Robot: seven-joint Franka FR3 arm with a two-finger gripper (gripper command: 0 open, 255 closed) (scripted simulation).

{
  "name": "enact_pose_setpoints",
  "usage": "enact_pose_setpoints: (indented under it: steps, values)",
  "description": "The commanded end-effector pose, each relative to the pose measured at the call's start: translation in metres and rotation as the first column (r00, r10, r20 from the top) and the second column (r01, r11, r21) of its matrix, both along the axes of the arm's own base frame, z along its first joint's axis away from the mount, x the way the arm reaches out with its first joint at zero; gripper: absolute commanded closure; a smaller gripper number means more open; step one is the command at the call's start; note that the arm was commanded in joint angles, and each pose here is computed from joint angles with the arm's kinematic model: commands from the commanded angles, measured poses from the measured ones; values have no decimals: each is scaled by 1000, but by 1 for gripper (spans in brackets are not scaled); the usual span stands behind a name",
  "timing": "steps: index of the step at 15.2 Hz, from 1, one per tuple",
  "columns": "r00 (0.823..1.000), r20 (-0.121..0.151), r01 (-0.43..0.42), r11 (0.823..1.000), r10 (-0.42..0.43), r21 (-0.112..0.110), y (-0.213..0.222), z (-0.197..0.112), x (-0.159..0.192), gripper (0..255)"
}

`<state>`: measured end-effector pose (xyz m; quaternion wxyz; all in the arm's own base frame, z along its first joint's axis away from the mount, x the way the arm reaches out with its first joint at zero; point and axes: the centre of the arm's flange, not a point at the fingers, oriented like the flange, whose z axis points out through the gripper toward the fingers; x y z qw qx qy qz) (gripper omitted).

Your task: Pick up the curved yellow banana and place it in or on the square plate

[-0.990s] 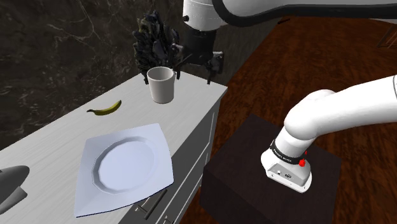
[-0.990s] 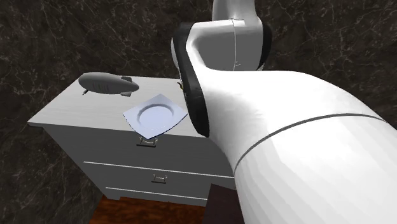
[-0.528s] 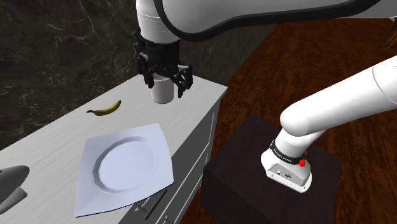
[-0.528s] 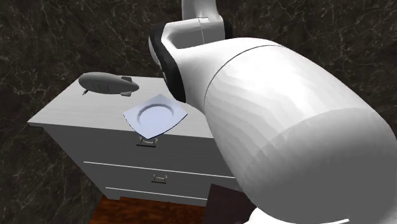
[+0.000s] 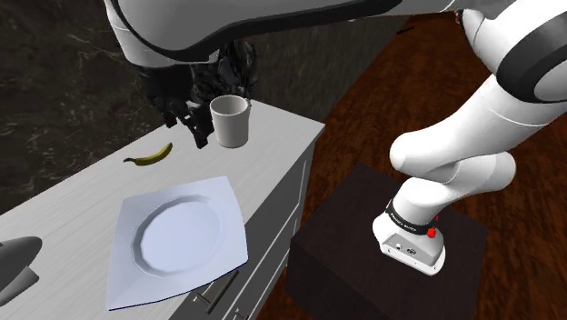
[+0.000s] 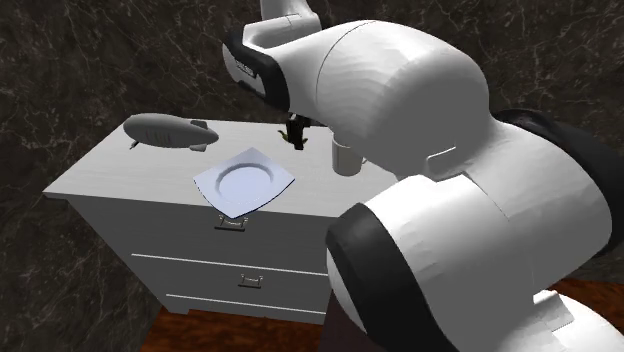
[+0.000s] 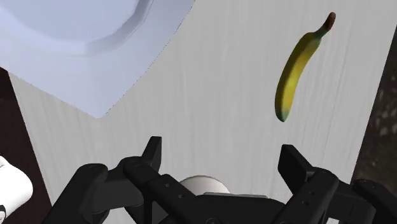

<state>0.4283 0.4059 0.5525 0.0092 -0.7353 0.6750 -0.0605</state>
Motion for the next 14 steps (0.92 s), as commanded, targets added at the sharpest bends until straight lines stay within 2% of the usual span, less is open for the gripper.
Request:
enact_pose_setpoints:
  steps: [1,3,6,14]
  values:
    - [997,-17,75,997,-75,19,19,-10,22,0]
    - [989,-22,147,989,-146,24,33,-14,45,0]
    - [967,-31,252,967,-251,32,52,-20,82,0]
    - [965,-32,260,965,-259,32,51,-60,87,0]
